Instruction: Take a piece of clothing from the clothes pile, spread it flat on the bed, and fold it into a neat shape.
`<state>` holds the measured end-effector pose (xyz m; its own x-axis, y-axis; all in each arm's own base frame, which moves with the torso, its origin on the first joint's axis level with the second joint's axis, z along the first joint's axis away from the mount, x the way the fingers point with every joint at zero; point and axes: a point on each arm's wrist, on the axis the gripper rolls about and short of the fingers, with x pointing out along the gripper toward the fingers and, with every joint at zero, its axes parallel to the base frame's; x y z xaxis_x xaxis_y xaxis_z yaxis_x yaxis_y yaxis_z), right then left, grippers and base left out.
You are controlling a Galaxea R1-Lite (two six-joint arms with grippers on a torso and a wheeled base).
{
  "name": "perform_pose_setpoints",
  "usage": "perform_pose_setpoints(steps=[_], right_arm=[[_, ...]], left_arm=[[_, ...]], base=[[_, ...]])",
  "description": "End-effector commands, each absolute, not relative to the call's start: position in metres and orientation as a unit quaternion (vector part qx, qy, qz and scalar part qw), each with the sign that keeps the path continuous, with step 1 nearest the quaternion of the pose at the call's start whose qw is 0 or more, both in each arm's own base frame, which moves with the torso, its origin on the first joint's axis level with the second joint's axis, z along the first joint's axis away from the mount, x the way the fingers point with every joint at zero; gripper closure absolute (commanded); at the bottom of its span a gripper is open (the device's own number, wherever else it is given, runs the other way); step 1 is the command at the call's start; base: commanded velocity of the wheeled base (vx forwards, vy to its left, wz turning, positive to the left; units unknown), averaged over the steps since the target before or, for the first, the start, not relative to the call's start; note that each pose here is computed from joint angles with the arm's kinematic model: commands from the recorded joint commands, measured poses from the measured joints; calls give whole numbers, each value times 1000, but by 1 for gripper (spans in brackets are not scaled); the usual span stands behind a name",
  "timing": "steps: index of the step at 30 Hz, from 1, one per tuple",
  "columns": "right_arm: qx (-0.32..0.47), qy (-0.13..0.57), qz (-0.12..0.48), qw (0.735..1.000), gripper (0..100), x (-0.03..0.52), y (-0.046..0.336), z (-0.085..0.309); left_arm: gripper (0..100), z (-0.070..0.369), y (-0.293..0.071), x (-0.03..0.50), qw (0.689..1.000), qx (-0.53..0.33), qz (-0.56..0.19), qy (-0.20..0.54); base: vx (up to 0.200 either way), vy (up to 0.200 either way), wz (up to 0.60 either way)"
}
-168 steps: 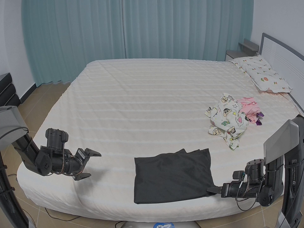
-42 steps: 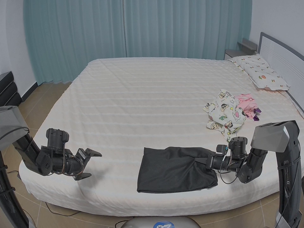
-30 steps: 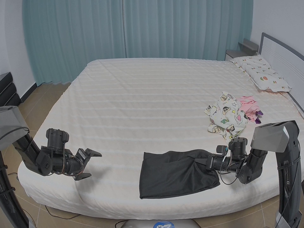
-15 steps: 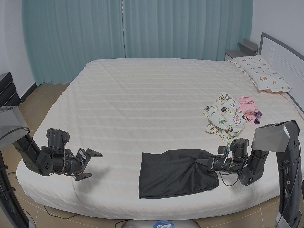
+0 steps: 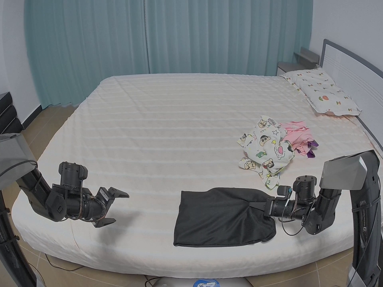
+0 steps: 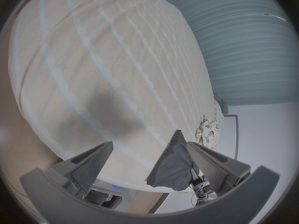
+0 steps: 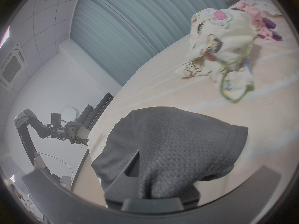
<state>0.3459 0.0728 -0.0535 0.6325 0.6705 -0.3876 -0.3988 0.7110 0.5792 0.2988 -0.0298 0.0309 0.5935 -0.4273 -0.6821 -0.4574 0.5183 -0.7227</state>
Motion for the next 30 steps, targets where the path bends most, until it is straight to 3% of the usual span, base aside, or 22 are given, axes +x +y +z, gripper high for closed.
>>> perform_pose_setpoints(steps=[1, 30], right_arm=[[228, 301, 300, 876, 100, 344, 68, -52], [241, 312, 268, 879, 100, 338, 45, -56]], left_arm=[[0, 30, -30, 299, 745, -491, 11, 451], [0, 30, -30, 299, 745, -491, 11, 451]], base=[[0, -200, 0], [0, -200, 0]])
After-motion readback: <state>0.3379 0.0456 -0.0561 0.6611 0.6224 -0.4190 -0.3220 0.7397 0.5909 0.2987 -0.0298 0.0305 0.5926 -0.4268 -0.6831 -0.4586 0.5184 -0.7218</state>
